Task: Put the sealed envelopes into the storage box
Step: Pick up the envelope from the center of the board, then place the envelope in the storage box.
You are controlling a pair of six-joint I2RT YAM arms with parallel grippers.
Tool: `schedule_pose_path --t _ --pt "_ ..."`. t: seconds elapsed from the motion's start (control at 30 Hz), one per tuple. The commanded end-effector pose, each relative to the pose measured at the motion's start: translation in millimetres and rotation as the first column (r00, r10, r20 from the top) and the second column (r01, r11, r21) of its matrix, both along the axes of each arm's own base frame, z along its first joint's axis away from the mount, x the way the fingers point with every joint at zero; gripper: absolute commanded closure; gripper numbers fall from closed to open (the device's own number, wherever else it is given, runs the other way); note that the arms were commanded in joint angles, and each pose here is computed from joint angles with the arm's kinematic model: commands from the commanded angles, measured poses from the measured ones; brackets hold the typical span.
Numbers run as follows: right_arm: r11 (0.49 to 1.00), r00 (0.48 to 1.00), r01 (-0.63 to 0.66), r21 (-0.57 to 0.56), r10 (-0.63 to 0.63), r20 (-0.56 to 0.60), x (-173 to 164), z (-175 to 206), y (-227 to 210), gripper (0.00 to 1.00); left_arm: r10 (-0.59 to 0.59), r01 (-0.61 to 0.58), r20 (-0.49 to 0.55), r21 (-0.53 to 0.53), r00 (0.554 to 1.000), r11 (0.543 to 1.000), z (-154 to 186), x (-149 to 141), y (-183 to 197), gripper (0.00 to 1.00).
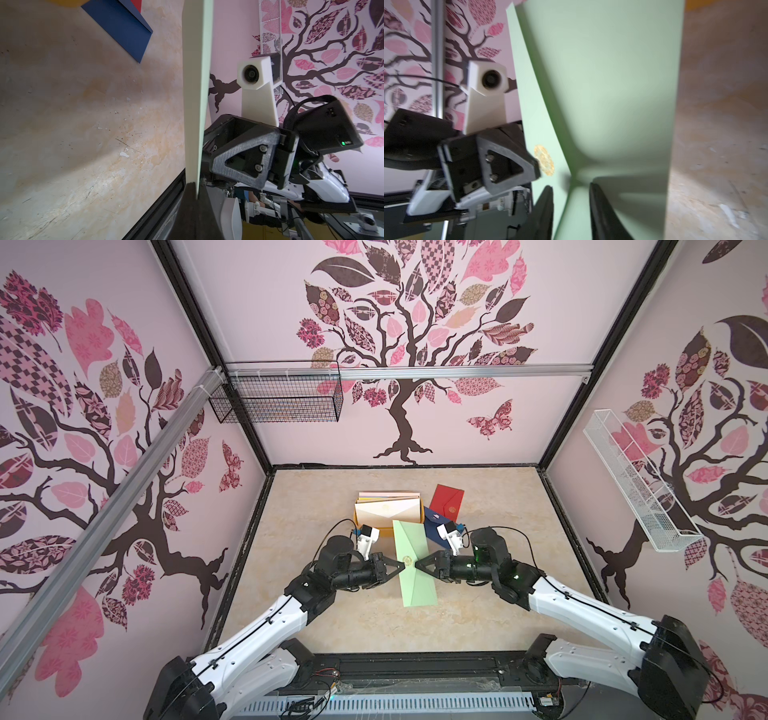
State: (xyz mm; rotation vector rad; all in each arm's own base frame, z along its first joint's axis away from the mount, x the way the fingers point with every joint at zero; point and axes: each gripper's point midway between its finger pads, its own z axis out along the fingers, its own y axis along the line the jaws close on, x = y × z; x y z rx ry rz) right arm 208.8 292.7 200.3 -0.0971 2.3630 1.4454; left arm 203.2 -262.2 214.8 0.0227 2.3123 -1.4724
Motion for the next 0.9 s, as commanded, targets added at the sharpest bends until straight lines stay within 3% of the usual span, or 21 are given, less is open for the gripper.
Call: schedule_pose_path --t 0.0,0.17,0.3,0.47,0.63,0.77,0.87 --pt "0.985 0.992 0.065 -0.160 -0.046 0.121 9.4 0.3 -22.4 0.56 -0.009 -0.007 0.074 0.214 0.997 0.977 -6.7 5.8 18.8 1.00" --pt "0.949 0.971 0.154 -0.276 -0.094 0.219 11.4 -18.4 -59.7 0.56 -0.090 0.005 0.164 0.455 0.982 0.891 8.5 35.1 53.6 1.00" --pt "0.943 0.967 0.179 -0.279 -0.118 0.224 6.3 -32.0 -74.1 0.56 -0.218 -0.035 0.291 0.670 0.932 0.742 28.7 68.9 76.5 1.00" --pt "0.949 0.968 0.180 -0.258 -0.125 0.217 0.3 -37.1 -77.4 0.57 -0.405 -0.086 0.357 0.829 0.842 0.552 45.4 111.1 86.1 1.00" --pt "0.951 0.968 0.172 -0.256 -0.115 0.222 -3.0 -40.4 -78.3 0.57 -0.574 -0.034 0.286 0.912 0.767 0.409 42.6 140.9 80.8 1.00" --pt "0.951 0.970 0.158 -0.265 -0.099 0.221 -5.7 -43.2 -78.7 0.57 -0.657 -0.023 0.200 0.963 0.727 0.267 32.4 161.8 86.7 1.00" --pt "0.951 0.972 0.149 -0.271 -0.090 0.217 -8.1 -45.6 -79.3 0.57 -0.732 -0.043 0.150 0.986 0.665 0.163 26.9 173.8 91.8 1.00"
